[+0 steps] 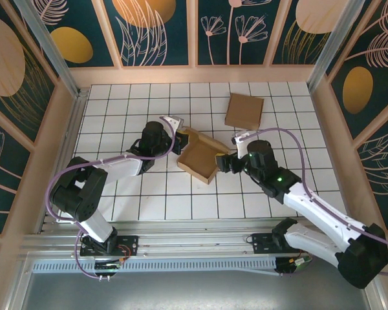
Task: Fold the paper box
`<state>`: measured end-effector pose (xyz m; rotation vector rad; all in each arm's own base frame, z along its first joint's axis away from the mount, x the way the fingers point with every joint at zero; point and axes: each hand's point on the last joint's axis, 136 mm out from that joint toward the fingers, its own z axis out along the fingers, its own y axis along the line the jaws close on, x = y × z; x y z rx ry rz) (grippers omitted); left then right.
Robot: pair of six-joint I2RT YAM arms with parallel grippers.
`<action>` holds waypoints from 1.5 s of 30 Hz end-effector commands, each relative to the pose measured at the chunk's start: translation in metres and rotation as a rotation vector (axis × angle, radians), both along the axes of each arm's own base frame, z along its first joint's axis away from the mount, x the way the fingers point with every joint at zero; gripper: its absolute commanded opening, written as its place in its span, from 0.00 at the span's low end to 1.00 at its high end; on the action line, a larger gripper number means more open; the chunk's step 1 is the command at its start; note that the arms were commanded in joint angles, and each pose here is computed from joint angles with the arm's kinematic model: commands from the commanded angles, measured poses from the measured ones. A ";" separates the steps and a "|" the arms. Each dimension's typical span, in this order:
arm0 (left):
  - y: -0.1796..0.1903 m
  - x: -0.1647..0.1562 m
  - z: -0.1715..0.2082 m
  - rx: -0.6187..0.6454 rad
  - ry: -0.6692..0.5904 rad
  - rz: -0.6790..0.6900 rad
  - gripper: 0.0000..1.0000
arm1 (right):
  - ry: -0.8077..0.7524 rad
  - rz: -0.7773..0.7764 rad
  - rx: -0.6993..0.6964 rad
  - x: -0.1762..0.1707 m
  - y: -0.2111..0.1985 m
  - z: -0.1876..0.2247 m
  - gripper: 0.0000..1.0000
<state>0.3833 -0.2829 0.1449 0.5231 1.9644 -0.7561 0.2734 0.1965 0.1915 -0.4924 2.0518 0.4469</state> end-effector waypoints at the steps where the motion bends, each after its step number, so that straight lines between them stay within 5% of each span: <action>1: -0.002 -0.002 0.005 0.000 0.026 0.006 0.10 | -0.008 -0.046 0.014 0.012 -0.001 0.002 0.65; 7: -0.002 -0.002 0.005 0.007 0.028 0.005 0.10 | 0.010 -0.084 0.036 0.013 -0.004 -0.006 0.46; 40: -0.044 -0.028 -0.002 -0.093 0.185 0.128 0.02 | 0.094 -0.523 0.124 0.059 -0.036 -0.044 0.16; 45: -0.049 -0.032 -0.010 -0.113 0.207 0.151 0.02 | 0.089 -0.630 0.159 0.074 -0.045 -0.035 0.01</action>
